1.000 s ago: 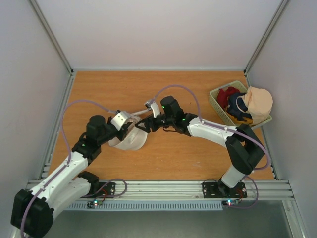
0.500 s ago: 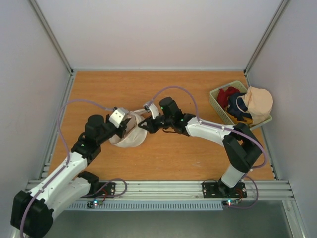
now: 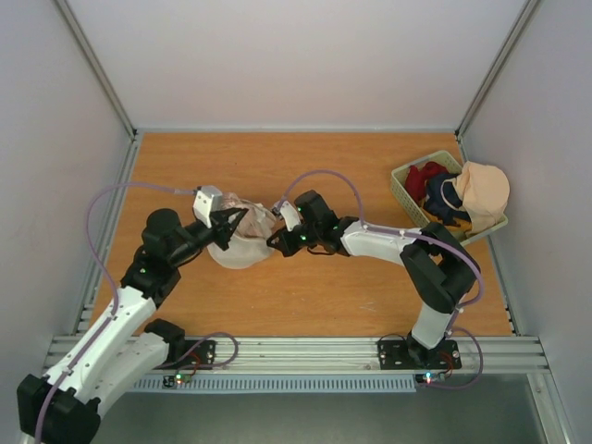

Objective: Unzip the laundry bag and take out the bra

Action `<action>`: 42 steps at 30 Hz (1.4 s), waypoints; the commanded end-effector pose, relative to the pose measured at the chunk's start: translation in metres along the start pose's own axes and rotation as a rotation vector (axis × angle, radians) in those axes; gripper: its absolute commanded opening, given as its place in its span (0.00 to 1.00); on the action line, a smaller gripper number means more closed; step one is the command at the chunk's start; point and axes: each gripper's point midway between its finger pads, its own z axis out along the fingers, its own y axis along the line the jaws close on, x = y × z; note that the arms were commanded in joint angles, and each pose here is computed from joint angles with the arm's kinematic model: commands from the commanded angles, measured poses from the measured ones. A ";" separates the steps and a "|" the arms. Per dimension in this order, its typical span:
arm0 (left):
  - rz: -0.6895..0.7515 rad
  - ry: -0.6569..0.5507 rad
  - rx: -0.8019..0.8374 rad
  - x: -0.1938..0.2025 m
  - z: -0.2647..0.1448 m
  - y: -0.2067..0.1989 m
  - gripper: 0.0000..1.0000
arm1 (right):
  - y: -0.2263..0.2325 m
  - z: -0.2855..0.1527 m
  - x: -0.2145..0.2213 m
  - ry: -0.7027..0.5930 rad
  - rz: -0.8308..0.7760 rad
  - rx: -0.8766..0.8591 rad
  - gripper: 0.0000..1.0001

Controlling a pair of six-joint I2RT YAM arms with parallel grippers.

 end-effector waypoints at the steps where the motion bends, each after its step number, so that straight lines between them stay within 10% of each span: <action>1: -0.094 -0.195 -0.006 -0.058 -0.009 -0.002 0.01 | -0.011 -0.002 0.003 -0.009 -0.024 0.059 0.01; 8: 0.041 -0.257 -0.237 -0.063 -0.011 0.039 0.01 | -0.008 -0.001 0.021 0.028 -0.056 0.102 0.01; 17: -0.016 -0.199 -0.147 -0.045 -0.005 0.029 0.01 | -0.023 -0.010 0.038 0.067 -0.100 0.195 0.03; 25: -0.128 0.019 -0.042 0.039 0.008 0.023 0.01 | 0.044 -0.052 -0.029 -0.148 -0.213 0.014 0.54; 33: -0.075 -0.005 -0.033 0.035 0.007 0.021 0.01 | 0.085 -0.076 -0.064 -0.300 -0.386 0.031 0.75; 35: -0.080 -0.005 -0.030 0.034 0.007 0.020 0.01 | 0.093 -0.073 -0.069 -0.327 -0.399 0.032 0.98; 42: -0.134 -0.009 -0.018 0.030 0.006 0.017 0.01 | 0.081 -0.048 -0.089 -0.357 -0.348 0.136 0.98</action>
